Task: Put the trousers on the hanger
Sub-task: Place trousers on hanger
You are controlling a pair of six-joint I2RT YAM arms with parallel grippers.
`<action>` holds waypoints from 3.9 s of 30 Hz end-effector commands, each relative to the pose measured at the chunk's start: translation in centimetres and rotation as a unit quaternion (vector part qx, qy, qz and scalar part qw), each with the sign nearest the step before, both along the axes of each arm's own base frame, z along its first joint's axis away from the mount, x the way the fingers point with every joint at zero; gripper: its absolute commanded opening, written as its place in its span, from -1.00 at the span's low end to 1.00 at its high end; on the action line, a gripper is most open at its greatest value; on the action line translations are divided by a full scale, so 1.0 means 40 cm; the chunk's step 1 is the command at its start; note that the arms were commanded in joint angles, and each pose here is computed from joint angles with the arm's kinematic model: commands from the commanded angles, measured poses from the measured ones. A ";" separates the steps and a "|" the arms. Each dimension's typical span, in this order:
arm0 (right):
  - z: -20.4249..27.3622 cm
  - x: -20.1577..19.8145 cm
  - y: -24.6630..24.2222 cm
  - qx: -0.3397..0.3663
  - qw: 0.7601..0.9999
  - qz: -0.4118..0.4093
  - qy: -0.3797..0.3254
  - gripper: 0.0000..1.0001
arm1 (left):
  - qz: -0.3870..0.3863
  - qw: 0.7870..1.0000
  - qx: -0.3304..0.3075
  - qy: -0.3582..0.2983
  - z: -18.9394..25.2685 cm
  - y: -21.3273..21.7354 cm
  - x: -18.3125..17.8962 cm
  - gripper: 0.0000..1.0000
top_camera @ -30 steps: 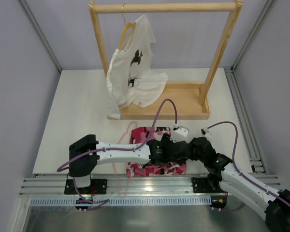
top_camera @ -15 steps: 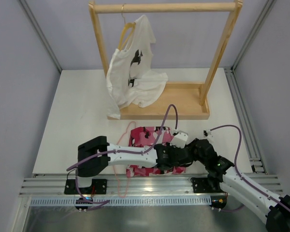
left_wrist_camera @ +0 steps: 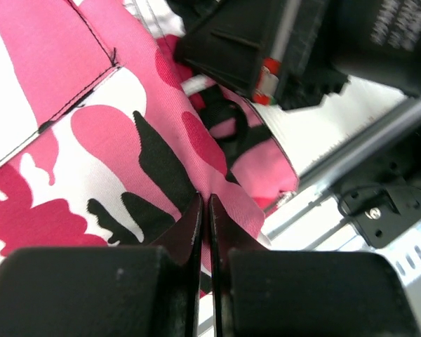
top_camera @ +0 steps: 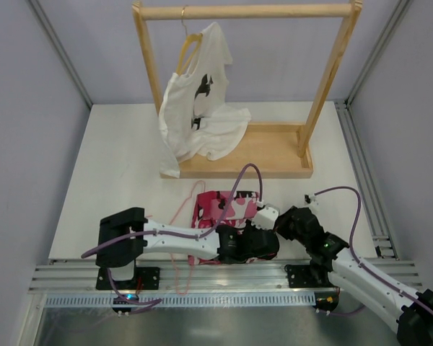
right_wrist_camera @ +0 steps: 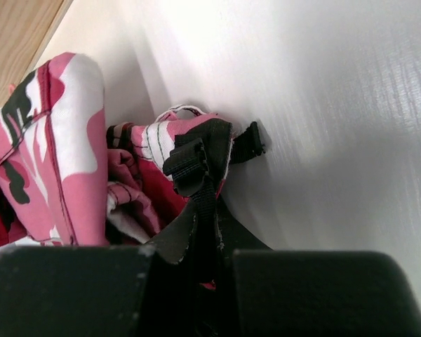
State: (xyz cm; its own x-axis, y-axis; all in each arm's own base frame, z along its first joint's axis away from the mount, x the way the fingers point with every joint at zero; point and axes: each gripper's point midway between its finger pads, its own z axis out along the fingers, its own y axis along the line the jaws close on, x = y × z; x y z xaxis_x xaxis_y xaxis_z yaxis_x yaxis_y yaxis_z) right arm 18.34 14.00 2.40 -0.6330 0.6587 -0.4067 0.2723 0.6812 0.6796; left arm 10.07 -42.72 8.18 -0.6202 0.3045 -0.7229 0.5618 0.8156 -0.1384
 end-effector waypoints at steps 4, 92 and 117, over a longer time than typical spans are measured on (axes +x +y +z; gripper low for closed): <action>0.047 0.071 -0.018 -0.005 0.998 -0.049 -0.048 -0.92 | -0.067 0.992 -0.092 0.054 0.040 -0.056 -0.112 -1.00; 0.264 -0.257 0.475 0.114 0.837 0.522 -0.119 -0.23 | 0.245 0.946 -0.169 0.133 0.069 0.463 0.259 -0.10; -0.027 -0.276 0.348 -0.074 0.886 0.458 -0.010 -0.26 | 0.361 0.916 -0.089 0.151 -0.099 0.555 0.364 -0.18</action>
